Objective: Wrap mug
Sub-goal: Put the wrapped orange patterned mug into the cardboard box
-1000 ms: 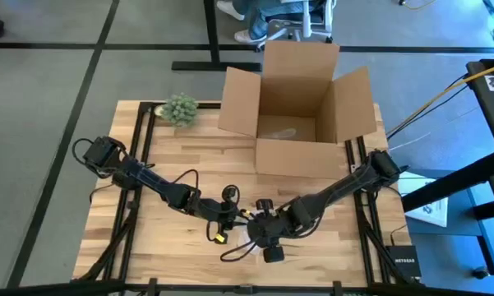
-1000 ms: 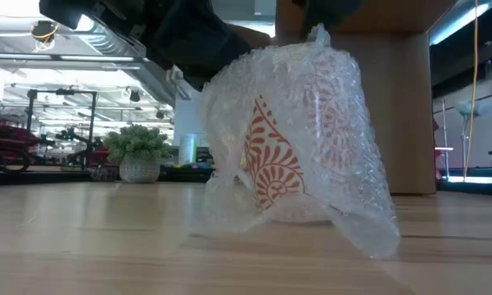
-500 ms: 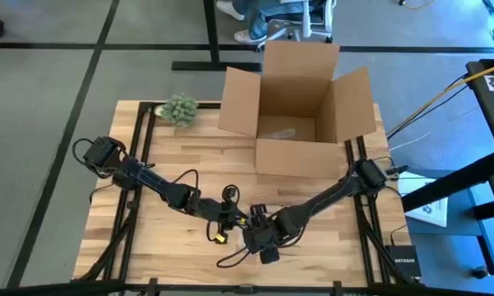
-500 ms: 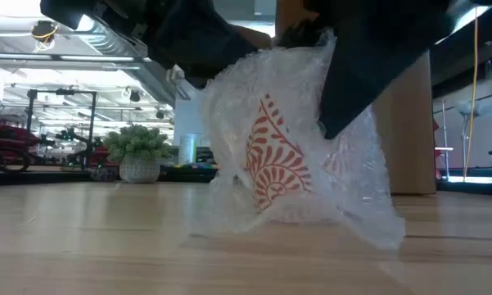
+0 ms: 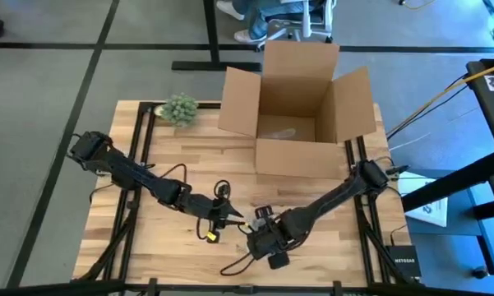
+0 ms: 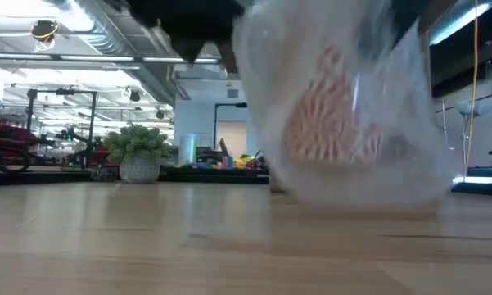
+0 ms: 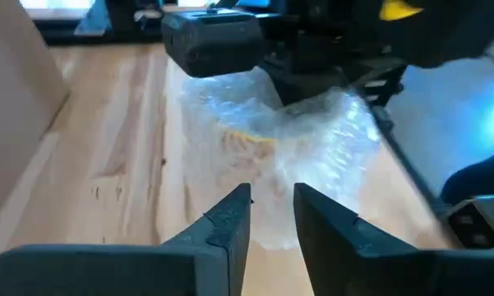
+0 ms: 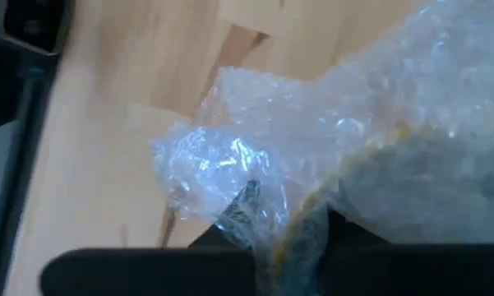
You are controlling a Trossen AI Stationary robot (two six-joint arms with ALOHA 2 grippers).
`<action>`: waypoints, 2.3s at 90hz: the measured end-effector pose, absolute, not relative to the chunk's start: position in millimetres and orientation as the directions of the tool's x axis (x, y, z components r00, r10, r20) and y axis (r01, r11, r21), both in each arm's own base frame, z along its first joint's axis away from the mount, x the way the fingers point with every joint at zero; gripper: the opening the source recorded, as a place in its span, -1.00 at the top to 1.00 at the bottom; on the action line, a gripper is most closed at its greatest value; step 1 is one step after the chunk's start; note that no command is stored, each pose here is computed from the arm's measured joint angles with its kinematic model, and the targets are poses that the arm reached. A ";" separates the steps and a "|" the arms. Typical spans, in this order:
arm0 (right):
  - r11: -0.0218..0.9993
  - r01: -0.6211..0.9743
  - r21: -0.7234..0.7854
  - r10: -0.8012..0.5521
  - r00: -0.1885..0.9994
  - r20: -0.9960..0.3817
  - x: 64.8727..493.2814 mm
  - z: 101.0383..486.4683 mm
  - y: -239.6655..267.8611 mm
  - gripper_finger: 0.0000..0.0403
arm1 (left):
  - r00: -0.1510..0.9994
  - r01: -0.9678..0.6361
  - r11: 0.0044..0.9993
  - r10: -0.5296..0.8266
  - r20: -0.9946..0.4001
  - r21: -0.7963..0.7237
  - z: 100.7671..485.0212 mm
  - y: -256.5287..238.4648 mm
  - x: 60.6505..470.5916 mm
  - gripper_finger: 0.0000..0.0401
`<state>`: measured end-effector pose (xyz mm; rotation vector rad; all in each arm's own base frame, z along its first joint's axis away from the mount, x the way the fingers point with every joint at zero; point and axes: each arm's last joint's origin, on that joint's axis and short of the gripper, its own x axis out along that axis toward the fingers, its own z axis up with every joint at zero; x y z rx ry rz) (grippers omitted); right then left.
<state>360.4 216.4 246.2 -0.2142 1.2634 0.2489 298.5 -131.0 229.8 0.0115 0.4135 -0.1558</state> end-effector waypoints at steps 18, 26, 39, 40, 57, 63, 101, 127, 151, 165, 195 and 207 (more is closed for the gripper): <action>0.954 -0.296 -0.039 0.083 0.388 -0.918 360.6 308.4 220.8 0.97 | 0.927 0.146 0.988 -0.157 -0.341 -0.058 272.6 -121.9 268.2 0.61; 0.953 -0.293 -0.081 0.074 0.483 -0.873 360.2 342.4 218.0 0.97 | 0.928 0.142 0.987 -0.161 -0.335 -0.081 287.4 -116.4 252.5 0.61; 0.947 -0.269 -0.176 0.031 0.621 -0.783 354.4 393.0 205.5 0.97 | 0.932 0.123 0.990 -0.139 -0.334 -0.069 303.2 -108.5 231.4 0.61; 0.946 -0.264 -0.187 0.024 0.634 -0.773 353.9 395.8 203.8 0.97 | 0.933 0.118 0.991 -0.134 -0.334 -0.067 304.0 -107.7 230.2 0.61; 0.918 0.036 -0.394 -0.276 0.772 -0.573 332.9 443.7 149.7 0.97 | 0.951 0.030 0.999 -0.035 -0.308 -0.020 311.4 -100.0 223.0 0.61; 0.881 0.160 -0.445 -0.393 0.772 -0.500 325.0 460.1 126.3 0.97 | 0.946 0.029 1.000 -0.028 -0.323 -0.003 308.7 -100.1 224.6 0.61; 0.771 0.520 -0.368 -0.613 0.446 -0.652 298.5 467.8 -56.1 0.98 | 0.923 0.020 0.999 -0.007 -0.384 0.031 291.9 -102.6 235.3 0.61; 0.777 0.607 -0.164 -0.414 0.298 -0.860 298.9 394.6 -148.4 0.98 | 0.899 0.024 0.998 0.005 -0.438 0.062 285.6 -101.8 233.6 0.61; 0.777 0.629 -0.009 -0.245 0.289 -0.925 307.2 313.5 -169.7 0.97 | 0.892 0.028 0.997 0.009 -0.453 0.074 284.0 -101.4 232.9 0.61; 0.769 0.638 0.042 -0.202 0.305 -0.931 310.0 281.5 -169.6 0.92 | 0.896 0.026 0.998 0.006 -0.443 0.066 285.0 -101.7 233.4 0.61; 0.739 0.665 0.107 -0.170 0.338 -0.926 311.3 259.1 -169.1 0.38 | 0.894 0.030 0.997 0.002 -0.448 0.065 284.6 -101.8 233.2 0.61; 0.762 0.636 0.117 -0.151 0.351 -0.924 311.1 285.9 -168.2 0.08 | 0.894 0.030 0.998 0.001 -0.449 0.062 284.5 -101.8 233.2 0.61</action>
